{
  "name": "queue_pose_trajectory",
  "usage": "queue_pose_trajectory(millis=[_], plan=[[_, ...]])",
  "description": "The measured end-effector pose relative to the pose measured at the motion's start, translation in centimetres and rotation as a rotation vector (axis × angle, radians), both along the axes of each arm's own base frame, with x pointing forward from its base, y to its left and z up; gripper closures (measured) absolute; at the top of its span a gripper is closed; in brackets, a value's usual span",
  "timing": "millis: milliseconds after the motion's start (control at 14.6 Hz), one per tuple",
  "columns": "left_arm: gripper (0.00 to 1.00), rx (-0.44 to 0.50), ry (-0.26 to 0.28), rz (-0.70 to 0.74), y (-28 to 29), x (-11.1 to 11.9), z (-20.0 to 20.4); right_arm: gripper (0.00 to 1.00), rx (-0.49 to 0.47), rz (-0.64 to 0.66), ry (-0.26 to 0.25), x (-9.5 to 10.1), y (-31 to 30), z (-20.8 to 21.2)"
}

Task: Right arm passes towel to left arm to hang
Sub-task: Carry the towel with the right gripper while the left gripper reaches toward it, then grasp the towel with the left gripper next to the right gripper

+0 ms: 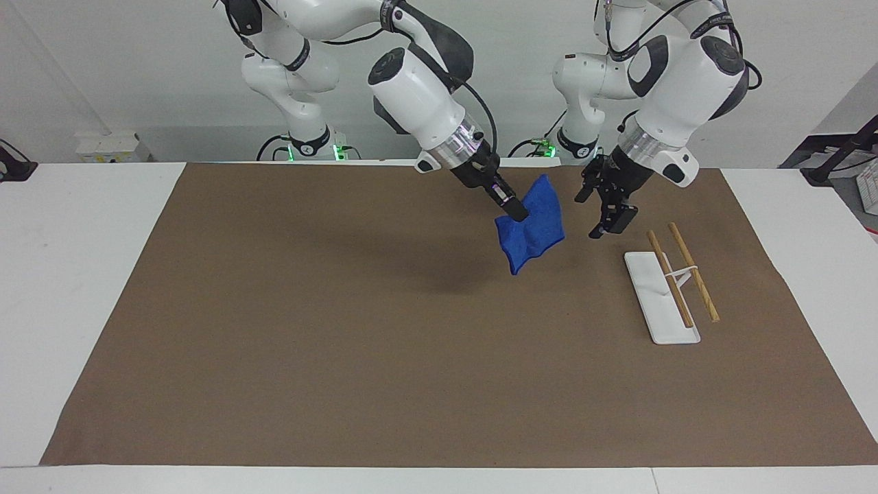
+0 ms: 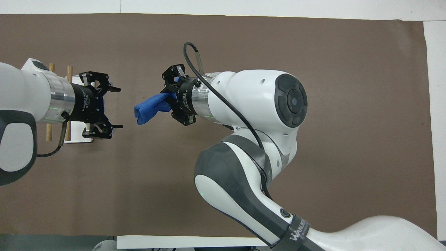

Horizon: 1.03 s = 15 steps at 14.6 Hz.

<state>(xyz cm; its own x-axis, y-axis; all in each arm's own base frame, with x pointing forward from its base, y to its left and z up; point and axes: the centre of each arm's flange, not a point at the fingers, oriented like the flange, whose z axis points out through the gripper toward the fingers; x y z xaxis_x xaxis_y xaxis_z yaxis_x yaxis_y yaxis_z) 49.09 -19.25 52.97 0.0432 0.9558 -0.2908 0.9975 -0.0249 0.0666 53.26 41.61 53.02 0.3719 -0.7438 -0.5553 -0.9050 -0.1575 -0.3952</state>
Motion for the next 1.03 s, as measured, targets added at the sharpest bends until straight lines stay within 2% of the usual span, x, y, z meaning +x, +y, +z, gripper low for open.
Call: queue_pose_trajectory(millis=[343, 617, 754, 823, 891, 1029], plan=[[0.00, -0.046, -0.031, 0.110, -2.1, -0.5, -1.0, 0.86, 0.003, 0.000, -0.002, 0.1, 0.0, 0.2], [0.06, -0.064, -0.055, 0.158, -2.3, -0.2, -1.0, 0.86, 0.015, -0.004, -0.015, 0.3, 0.0, 1.1], [0.24, -0.097, -0.071, 0.193, -2.5, 0.0, -0.7, 0.86, 0.020, -0.005, -0.018, 0.4, 0.0, 1.3], [0.25, -0.113, -0.085, 0.215, -2.4, 0.3, -0.5, 0.86, 0.023, -0.005, -0.020, 0.5, 0.0, 1.5], [0.33, -0.122, -0.097, 0.231, -2.3, 0.5, -0.4, 0.86, 0.025, -0.003, -0.022, 0.4, 0.1, 1.7], [0.57, -0.129, -0.109, 0.246, -2.2, 0.9, -0.5, 0.86, 0.028, -0.001, -0.025, 0.4, 0.3, 1.9]])
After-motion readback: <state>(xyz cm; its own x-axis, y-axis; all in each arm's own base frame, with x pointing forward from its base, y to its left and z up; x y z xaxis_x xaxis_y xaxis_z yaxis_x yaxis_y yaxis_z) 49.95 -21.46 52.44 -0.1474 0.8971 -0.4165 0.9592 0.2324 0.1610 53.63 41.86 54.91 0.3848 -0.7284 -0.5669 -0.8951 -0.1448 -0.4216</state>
